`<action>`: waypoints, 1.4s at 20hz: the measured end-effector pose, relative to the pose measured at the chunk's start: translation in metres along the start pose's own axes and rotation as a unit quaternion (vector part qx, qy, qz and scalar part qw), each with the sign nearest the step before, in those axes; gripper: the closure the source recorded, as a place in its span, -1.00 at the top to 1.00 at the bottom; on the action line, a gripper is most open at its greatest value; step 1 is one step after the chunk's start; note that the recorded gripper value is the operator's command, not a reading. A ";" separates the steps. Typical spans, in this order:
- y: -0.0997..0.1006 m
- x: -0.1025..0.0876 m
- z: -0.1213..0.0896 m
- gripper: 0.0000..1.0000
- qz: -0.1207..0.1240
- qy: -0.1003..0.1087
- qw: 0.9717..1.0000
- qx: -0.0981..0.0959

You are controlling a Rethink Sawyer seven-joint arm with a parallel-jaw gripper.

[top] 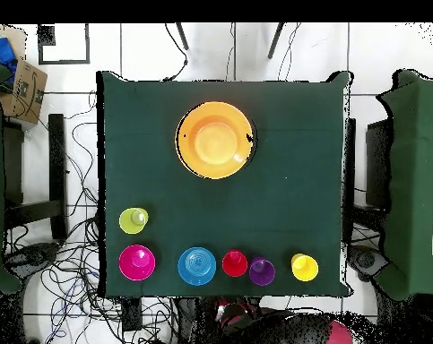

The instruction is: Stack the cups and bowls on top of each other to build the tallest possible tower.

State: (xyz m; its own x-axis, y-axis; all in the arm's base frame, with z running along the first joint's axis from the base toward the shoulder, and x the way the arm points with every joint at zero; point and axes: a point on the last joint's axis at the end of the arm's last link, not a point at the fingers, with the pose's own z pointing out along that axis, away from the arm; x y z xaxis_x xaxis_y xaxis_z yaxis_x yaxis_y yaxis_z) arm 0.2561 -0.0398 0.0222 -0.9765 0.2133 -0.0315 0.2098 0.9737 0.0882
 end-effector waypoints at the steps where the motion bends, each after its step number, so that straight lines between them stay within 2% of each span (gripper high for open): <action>1: 0.000 -0.001 0.001 1.00 -0.002 -0.001 1.000 0.000; 16: -0.004 -0.025 0.019 1.00 -0.012 -0.019 1.000 -0.002; 28: -0.002 -0.042 0.019 1.00 -0.012 -0.040 0.999 -0.014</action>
State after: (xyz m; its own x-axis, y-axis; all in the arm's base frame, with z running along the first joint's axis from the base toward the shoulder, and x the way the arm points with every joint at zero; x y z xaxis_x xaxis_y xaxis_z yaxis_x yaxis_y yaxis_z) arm 0.2980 -0.0492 0.0044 -0.9739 0.1965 -0.1135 0.1838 0.9764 0.1137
